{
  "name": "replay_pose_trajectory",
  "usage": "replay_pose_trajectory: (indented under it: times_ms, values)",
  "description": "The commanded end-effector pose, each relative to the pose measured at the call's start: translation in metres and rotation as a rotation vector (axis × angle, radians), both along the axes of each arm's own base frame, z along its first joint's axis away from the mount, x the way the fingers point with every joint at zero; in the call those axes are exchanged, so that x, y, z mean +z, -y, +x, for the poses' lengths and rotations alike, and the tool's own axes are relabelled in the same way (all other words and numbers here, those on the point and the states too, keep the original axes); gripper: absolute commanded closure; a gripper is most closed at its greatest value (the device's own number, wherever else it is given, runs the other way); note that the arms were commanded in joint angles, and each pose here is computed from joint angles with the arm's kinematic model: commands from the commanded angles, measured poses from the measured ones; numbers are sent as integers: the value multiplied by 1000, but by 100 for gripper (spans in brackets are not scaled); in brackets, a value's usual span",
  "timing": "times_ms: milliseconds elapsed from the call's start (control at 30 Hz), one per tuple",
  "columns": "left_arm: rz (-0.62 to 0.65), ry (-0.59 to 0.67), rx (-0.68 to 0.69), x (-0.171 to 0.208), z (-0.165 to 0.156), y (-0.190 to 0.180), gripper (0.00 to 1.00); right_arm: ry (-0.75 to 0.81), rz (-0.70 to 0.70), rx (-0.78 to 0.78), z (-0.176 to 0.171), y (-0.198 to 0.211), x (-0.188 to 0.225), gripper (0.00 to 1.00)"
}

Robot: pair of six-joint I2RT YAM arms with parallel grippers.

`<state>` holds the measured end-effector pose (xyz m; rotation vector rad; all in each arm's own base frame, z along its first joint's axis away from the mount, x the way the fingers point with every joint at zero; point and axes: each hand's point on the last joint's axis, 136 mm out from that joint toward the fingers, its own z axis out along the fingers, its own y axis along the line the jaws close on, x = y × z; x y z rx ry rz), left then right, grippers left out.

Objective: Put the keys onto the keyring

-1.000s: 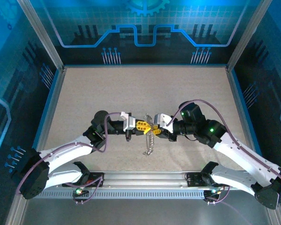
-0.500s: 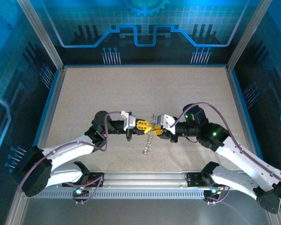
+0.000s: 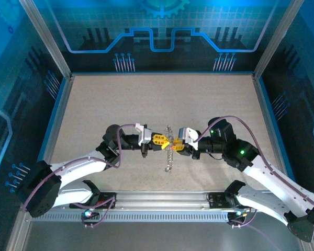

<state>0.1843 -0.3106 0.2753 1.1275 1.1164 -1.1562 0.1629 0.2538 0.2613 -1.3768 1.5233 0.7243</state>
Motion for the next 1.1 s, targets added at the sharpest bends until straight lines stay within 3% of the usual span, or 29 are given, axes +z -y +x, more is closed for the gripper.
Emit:
replay_pose_trajectory:
  times_ms: [0,733,933,1067]
  values:
    - [-48,41,-1,11,-1,-3,100,8,33,8,0,-1,6,79]
    - [-43,31,-8,2,2,0,100,-25,77,22,4,-12,7,78]
    - [-44,40,-14,1,2,1,100,-45,72,15,7,-13,4,82]
    - [-50,40,-5,2,3,1,100,-61,56,23,7,-14,-1,92]
